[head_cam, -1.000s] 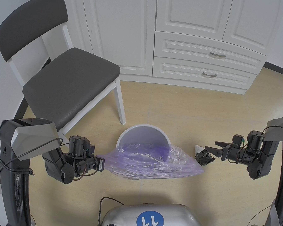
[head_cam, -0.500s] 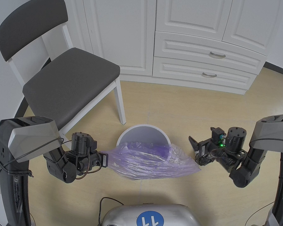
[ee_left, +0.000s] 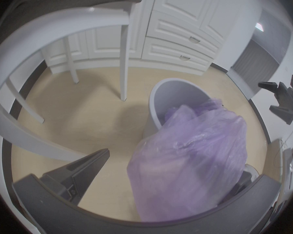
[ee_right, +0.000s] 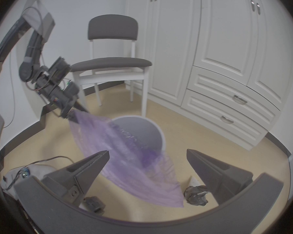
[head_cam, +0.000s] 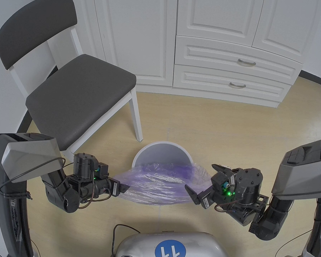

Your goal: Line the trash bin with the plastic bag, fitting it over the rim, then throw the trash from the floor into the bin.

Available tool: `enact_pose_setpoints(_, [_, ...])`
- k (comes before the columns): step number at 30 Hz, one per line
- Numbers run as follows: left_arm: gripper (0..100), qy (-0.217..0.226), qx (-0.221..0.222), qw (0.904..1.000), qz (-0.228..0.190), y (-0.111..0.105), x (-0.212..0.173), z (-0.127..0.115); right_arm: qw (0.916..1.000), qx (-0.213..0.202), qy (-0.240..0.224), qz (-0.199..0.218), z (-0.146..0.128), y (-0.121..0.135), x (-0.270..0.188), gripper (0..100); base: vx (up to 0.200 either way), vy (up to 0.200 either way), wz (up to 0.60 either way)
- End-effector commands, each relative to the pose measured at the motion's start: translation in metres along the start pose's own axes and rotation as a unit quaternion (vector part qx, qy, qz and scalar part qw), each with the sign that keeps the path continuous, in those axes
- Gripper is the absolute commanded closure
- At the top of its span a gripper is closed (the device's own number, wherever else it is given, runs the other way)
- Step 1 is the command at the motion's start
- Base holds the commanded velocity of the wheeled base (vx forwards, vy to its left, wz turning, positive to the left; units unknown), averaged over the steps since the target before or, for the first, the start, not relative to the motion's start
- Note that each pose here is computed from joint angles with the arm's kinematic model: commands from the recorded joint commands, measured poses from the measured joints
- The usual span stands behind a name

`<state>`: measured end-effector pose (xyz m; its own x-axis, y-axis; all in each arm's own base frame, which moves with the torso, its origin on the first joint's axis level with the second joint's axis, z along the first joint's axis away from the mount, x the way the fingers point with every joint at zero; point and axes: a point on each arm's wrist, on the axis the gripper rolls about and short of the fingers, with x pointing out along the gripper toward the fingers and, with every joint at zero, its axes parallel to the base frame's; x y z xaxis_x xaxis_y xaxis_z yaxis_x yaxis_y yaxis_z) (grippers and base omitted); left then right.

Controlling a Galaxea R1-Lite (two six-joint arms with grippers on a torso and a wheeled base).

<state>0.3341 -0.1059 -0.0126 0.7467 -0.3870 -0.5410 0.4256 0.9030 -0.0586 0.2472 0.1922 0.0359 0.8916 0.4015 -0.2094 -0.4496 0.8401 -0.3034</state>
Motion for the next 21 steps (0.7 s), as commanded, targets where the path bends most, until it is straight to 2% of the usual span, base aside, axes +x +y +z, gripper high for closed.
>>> enact_pose_setpoints(1, [0,-0.015,0.016,0.9997,-0.009,-0.002,-0.013,0.001,0.9992,-0.013,0.001,0.038,0.000,0.021,-0.014,0,0.000,0.000,0.00])
enact_pose_setpoints(5, [0,-0.031,0.019,0.9993,-0.013,-0.007,-0.010,0.005,0.9979,-0.022,0.009,0.060,-0.006,0.036,-0.016,0,0.000,0.000,0.00])
enact_pose_setpoints(11, [0,-0.039,0.006,0.9992,-0.010,-0.012,-0.007,0.009,0.9967,-0.031,0.031,0.069,-0.023,0.046,-0.005,0,0.000,0.000,0.00])
enact_pose_setpoints(14, [0,-0.047,-0.010,0.9988,-0.007,-0.014,-0.005,0.013,0.9971,-0.033,0.037,0.058,-0.029,0.050,0.002,0,0.000,0.000,0.00])
enact_pose_setpoints(21, [0,-0.052,-0.009,0.9986,-0.005,-0.018,-0.006,0.016,0.9992,-0.022,0.027,0.019,-0.033,0.061,0.028,0,0.000,0.000,0.00])
